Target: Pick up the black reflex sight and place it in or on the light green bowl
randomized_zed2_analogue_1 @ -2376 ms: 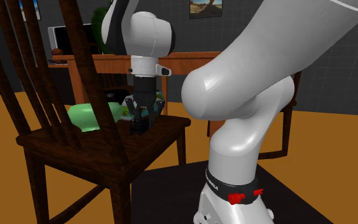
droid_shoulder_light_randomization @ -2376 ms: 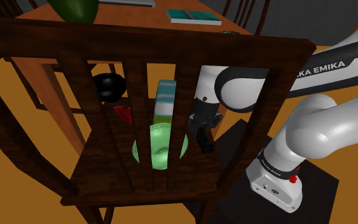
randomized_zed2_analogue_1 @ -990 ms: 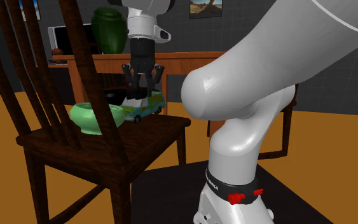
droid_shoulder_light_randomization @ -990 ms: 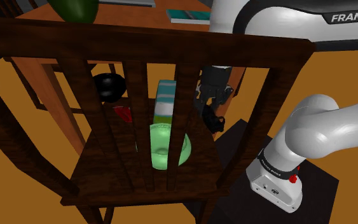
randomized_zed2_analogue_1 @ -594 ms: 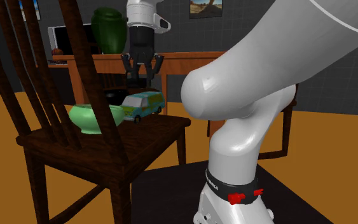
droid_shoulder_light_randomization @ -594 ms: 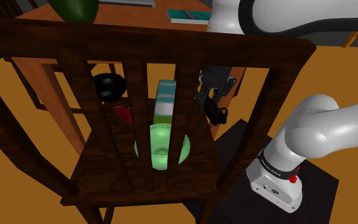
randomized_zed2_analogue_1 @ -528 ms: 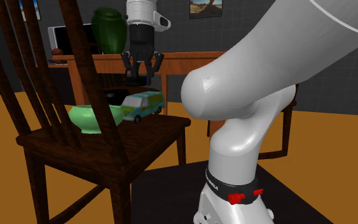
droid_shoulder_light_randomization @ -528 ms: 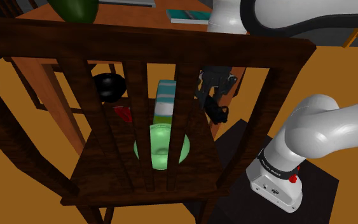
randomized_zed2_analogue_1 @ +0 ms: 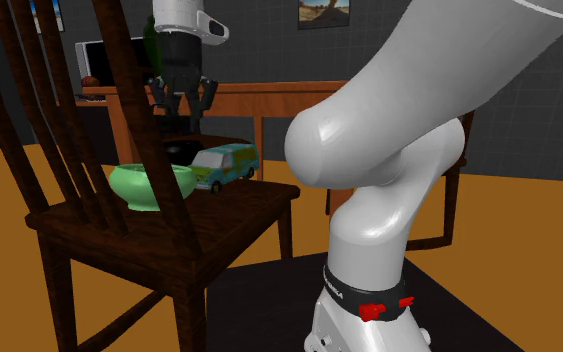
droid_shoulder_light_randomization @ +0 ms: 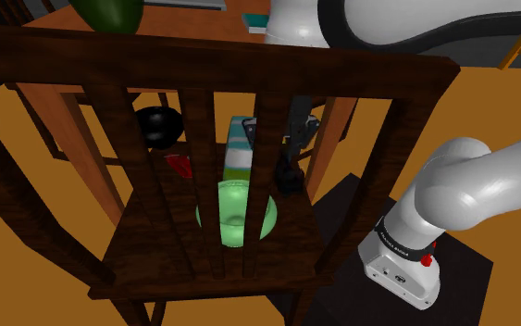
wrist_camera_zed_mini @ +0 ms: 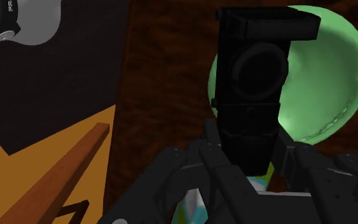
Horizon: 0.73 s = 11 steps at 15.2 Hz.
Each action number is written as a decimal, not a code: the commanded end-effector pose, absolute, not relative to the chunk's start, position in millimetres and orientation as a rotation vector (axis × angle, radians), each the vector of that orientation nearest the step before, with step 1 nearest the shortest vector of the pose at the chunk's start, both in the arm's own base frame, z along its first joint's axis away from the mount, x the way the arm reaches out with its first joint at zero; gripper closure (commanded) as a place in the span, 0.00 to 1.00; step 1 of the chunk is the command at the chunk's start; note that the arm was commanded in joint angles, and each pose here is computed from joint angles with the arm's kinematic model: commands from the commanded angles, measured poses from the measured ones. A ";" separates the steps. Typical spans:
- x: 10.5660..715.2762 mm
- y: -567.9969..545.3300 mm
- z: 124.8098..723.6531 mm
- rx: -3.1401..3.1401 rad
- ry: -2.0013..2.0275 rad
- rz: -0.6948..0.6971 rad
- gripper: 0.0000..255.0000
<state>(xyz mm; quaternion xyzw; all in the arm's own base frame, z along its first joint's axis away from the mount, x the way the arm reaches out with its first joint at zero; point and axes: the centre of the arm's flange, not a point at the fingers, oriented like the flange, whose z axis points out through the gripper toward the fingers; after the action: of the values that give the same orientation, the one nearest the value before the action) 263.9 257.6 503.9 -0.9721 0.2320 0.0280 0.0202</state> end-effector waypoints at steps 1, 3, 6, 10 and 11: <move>264.2 284.3 499.5 -3.014 0.720 0.088 1.00; 265.9 310.6 498.0 -3.014 0.720 0.088 1.00; 268.3 346.8 495.8 -3.014 0.720 0.088 1.00; 268.3 346.8 474.7 -3.014 0.720 0.088 1.00; 268.3 346.8 469.4 -3.014 0.720 0.088 1.00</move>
<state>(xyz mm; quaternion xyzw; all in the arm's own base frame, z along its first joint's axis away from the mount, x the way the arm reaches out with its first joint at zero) 282.1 332.9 491.9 -0.9606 0.2664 0.0489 0.0620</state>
